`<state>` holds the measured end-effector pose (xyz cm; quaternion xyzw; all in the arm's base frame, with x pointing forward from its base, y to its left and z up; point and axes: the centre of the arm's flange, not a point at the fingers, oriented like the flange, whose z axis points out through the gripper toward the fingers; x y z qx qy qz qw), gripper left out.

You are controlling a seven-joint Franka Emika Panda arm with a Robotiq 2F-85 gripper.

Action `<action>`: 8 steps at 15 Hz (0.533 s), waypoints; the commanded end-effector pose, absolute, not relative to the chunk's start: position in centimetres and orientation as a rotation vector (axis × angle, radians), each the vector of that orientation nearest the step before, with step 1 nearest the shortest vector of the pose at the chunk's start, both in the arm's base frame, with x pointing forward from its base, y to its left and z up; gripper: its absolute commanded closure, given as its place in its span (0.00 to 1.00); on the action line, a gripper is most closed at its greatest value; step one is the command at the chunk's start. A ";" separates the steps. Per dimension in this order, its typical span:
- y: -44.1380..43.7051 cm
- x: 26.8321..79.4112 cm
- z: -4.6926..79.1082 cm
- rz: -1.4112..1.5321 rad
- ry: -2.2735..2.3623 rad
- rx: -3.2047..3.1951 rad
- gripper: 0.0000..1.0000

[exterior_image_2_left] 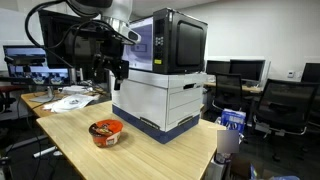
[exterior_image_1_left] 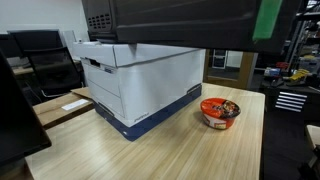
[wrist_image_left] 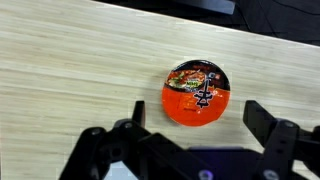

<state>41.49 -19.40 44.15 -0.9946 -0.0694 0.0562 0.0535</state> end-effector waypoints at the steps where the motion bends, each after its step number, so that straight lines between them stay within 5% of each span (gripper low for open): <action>1: -19.4 41.5 44.1 0.174 -0.199 -3.023 0.00; 8: -18.9 40.2 42.5 0.154 -0.184 -3.027 0.00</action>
